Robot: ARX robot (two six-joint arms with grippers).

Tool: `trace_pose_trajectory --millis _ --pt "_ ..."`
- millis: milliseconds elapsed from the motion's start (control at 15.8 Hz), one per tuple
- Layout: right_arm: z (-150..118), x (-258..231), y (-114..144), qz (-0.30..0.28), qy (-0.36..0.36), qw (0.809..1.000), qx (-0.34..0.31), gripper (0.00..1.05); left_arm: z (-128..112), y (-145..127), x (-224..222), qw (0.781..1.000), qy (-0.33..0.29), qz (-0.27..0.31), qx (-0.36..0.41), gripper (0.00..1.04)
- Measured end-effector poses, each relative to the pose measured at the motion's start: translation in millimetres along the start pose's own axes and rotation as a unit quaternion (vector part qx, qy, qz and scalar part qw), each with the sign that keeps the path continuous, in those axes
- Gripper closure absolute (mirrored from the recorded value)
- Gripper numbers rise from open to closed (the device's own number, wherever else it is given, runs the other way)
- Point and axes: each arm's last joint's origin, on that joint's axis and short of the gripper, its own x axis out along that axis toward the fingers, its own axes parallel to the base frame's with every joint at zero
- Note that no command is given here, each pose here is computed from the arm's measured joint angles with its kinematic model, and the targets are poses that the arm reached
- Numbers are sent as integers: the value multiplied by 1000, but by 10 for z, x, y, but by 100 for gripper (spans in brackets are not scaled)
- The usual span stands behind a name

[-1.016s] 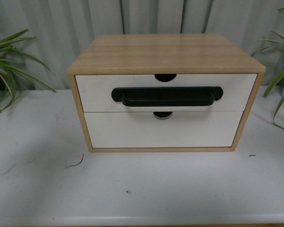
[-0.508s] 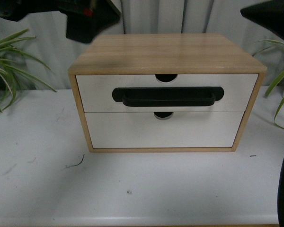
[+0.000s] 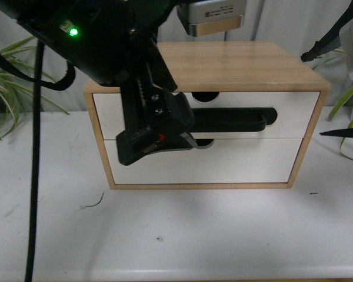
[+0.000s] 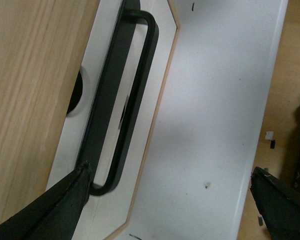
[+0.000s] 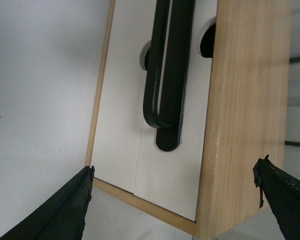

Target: Pull drawer

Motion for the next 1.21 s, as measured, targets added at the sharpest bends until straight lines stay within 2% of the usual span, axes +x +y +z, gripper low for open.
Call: trace_pose_trajectory --millis 317,571,889,1206 --pt "-65 291 86 48 -3 999 14 6 -16 34 280 1000 -8 5 2 7" --pt "-92 498 124 58 -10 998 9 6 -77 29 397 1000 -8 11 -6 7" --pt "-57 652 124 65 -18 998 0 6 -263 81 580 1000 11 9 -22 7" --pt "-50 780 149 66 -21 998 -7 6 -288 83 655 1000 7 9 -25 7"
